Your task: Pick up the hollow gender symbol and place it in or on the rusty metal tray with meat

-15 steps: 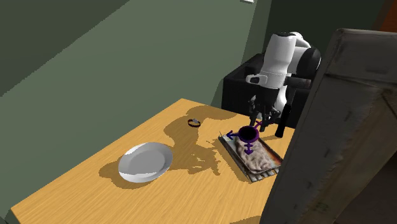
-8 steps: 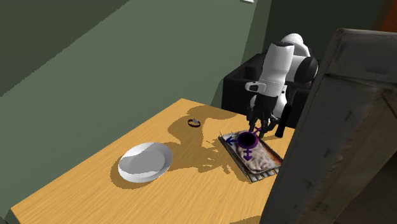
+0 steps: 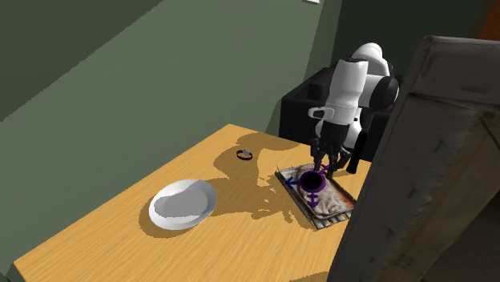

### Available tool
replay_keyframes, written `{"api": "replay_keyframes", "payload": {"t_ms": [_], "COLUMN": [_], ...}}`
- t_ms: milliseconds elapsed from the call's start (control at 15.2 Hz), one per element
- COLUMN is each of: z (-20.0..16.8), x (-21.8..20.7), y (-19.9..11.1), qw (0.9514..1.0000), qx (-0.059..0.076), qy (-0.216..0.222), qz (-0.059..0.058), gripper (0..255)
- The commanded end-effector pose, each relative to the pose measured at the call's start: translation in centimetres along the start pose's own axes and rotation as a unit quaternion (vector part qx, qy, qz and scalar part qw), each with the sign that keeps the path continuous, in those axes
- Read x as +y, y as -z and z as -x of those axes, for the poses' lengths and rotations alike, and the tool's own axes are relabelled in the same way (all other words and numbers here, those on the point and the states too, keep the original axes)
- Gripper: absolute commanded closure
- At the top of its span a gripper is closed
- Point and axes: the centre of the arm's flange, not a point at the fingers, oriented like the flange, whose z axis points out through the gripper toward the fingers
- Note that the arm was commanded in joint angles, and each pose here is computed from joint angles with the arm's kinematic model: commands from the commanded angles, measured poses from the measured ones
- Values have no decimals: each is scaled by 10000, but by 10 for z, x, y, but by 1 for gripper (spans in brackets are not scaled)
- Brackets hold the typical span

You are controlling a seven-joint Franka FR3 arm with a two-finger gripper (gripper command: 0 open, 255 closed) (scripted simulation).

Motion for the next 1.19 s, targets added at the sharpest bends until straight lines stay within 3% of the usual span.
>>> {"api": "replay_keyframes", "payload": {"t_ms": [0, 264, 330, 660, 924, 1122], "z": [11, 11, 17, 11, 9, 9], "x": [8, 8, 8, 8, 5, 5], "y": [-28, -28, -27, -28, 22, 22], "qw": [9993, 9993, 9993, 9993, 9993, 9993], "qx": [-209, -209, -207, -209, -209, -209], "qy": [100, 100, 99, 100, 100, 100], "qz": [284, 284, 283, 284, 284, 284], "gripper": [255, 255, 0, 0, 0, 0]}}
